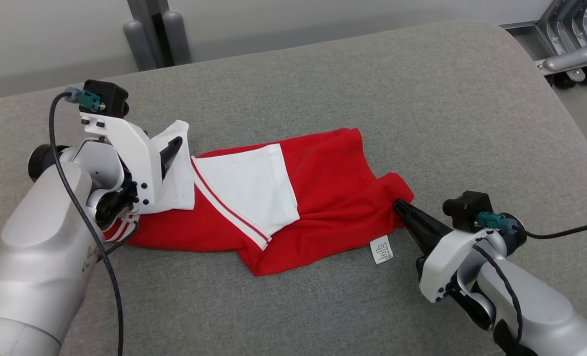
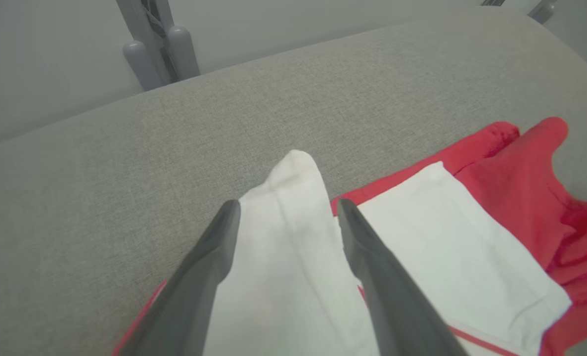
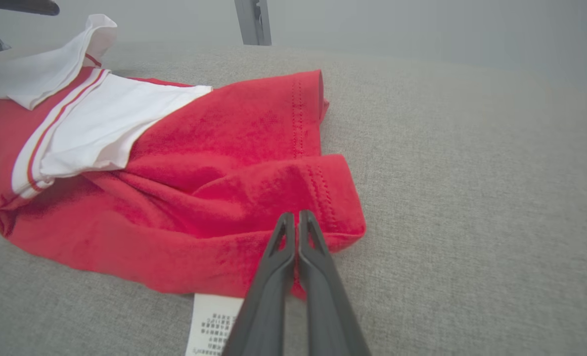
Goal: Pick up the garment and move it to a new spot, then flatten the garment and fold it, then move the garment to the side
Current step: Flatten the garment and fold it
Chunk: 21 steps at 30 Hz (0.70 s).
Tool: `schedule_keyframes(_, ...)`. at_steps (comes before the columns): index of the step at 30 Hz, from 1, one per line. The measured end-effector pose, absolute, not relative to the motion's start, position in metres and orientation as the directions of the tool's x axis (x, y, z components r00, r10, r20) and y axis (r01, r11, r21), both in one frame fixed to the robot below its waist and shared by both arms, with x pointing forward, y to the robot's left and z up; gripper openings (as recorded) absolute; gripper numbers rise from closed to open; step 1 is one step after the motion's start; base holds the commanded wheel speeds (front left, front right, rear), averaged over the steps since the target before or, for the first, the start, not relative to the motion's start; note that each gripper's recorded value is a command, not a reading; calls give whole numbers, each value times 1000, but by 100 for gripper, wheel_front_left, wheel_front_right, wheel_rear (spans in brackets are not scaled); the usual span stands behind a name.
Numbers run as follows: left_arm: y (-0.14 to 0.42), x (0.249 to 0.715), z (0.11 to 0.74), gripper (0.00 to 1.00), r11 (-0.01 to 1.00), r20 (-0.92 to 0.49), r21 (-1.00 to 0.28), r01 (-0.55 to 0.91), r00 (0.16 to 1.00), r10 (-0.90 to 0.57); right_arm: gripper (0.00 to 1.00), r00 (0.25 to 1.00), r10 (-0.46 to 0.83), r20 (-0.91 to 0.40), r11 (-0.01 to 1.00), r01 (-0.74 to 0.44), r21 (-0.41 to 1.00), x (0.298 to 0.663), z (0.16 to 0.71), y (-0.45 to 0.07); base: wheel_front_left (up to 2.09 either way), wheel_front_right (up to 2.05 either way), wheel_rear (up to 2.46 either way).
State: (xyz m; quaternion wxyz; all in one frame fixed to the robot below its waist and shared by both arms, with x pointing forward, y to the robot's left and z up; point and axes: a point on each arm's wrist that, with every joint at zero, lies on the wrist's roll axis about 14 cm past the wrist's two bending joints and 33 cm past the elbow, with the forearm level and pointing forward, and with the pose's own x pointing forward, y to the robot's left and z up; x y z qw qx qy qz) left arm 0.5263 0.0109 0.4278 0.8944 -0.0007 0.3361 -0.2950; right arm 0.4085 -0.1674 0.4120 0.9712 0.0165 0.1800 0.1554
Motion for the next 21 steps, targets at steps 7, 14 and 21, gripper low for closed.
schedule_keyframes(7,5,542,420,100,817,-614,-164,553,591,-524,0,885,306,-351,952,-292,94,415,409,-166,0,0,0)
schedule_keyframes(14,-9,551,404,100,800,-640,-148,582,560,-526,0,880,304,-366,953,-287,102,421,401,-164,0,0,0)
schedule_keyframes(21,-12,557,393,100,790,-667,-108,604,545,-508,0,876,298,-379,954,-278,108,421,395,-163,0,0,0)
